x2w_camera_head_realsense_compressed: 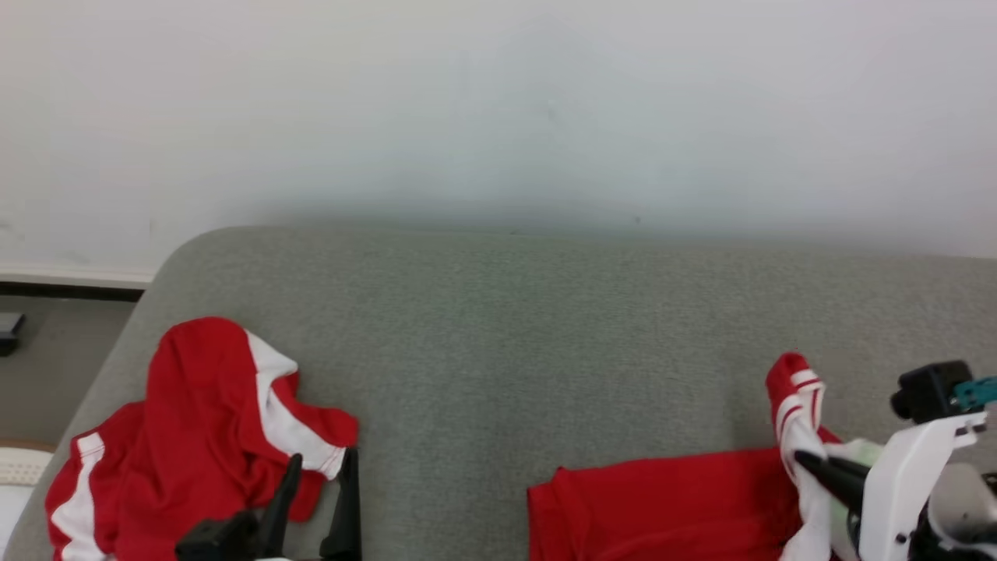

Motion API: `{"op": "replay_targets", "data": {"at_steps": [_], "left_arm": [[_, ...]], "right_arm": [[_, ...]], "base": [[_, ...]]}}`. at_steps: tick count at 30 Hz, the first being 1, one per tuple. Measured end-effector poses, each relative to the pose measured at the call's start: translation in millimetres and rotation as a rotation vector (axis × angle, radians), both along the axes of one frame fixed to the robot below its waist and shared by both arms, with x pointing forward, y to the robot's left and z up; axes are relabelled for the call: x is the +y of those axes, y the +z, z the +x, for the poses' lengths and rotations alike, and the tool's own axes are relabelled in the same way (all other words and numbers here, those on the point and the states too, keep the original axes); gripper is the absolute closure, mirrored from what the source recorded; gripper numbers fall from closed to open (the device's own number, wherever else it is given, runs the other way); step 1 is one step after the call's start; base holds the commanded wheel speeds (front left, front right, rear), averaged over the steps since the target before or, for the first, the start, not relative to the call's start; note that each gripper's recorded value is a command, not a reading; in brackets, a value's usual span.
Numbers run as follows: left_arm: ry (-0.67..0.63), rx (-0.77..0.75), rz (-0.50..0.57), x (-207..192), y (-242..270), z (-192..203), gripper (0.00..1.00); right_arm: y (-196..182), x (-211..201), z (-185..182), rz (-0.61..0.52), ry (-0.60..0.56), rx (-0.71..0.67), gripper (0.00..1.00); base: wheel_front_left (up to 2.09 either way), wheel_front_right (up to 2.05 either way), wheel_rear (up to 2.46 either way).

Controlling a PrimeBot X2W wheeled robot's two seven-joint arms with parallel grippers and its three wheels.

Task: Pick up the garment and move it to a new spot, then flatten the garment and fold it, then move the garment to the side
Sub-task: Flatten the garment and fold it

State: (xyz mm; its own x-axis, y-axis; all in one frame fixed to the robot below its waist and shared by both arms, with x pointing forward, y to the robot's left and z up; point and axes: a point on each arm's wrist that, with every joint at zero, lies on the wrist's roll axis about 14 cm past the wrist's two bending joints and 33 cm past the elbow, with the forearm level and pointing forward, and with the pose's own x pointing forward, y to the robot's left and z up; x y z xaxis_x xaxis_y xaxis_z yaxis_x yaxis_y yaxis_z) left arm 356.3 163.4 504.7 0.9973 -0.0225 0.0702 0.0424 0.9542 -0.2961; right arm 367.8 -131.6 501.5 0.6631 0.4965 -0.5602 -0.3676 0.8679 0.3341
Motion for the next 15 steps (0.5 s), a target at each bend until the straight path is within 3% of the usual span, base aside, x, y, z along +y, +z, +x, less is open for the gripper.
{"op": "replay_targets", "data": {"at_steps": [9,15], "left_arm": [[0.047,0.006,-0.007,14.5,-2.3,-9.9,0.0],[0.063,0.016,-0.008,19.6,-5.2,-12.3,0.0]], "right_arm": [[-2.9,74.5,-19.6,0.13,0.14,0.034,1.0],[-21.5,115.5,-33.4,0.194,0.207,0.132,1.0]], "base": [[0.0,0.0,0.0],[0.0,0.0,0.0]]}}
